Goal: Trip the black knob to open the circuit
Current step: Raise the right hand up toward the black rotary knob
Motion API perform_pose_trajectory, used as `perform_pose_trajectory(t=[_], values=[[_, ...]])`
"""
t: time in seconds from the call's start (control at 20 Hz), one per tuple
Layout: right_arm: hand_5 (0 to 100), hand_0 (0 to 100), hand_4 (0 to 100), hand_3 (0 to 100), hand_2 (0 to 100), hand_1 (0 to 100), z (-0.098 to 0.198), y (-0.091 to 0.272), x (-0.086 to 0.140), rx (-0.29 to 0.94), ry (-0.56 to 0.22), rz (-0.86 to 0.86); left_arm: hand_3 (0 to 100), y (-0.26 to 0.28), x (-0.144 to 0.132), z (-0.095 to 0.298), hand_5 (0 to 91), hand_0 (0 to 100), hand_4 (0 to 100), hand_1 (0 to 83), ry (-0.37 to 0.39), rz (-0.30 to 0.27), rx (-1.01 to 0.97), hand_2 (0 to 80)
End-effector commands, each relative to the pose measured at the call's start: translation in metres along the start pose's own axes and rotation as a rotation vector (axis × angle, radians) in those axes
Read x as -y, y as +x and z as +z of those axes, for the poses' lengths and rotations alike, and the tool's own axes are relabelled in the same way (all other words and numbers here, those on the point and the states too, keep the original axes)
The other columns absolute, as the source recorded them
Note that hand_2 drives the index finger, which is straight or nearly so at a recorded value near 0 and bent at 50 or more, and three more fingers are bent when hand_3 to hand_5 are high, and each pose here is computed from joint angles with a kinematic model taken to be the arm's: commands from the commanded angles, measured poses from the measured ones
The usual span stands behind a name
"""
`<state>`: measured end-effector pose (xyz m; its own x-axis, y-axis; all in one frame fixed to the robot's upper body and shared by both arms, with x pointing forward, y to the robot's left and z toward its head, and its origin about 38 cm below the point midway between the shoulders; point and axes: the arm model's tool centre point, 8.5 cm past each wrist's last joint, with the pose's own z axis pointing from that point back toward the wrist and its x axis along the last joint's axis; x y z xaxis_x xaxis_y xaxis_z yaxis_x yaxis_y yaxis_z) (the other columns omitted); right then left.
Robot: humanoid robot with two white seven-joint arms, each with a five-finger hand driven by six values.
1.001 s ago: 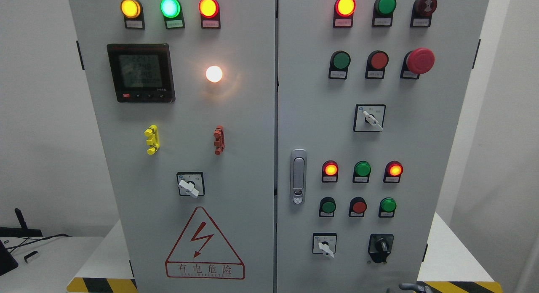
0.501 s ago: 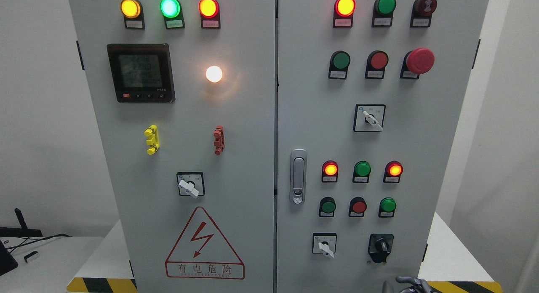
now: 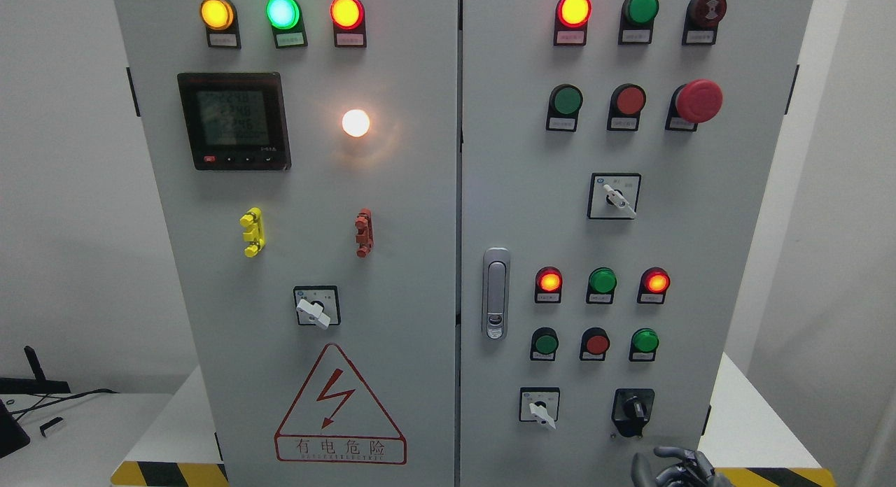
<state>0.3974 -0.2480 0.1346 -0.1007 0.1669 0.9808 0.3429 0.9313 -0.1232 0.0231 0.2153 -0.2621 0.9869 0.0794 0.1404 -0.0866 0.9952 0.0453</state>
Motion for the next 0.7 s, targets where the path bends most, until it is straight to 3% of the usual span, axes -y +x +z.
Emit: perform_pose_trajectory(t=[0.0,0.65], values=[[98,26,87,79,46,71,-0.0082,0.0016,0.0019,0.001,-0.018,-0.003,0,0.0004,0.0003,0.0000,0.0,12,0,38.9,-0.005,-0.030,0.003,0.0],[98,22,85,76,43,72,-0.0102,0.0059,-0.0005,0.002,-0.015,-0.002,0,-0.0001,0.0003,0.0000,0.0,12,0,38.9,-0.005,-0.030,0.001,0.0]])
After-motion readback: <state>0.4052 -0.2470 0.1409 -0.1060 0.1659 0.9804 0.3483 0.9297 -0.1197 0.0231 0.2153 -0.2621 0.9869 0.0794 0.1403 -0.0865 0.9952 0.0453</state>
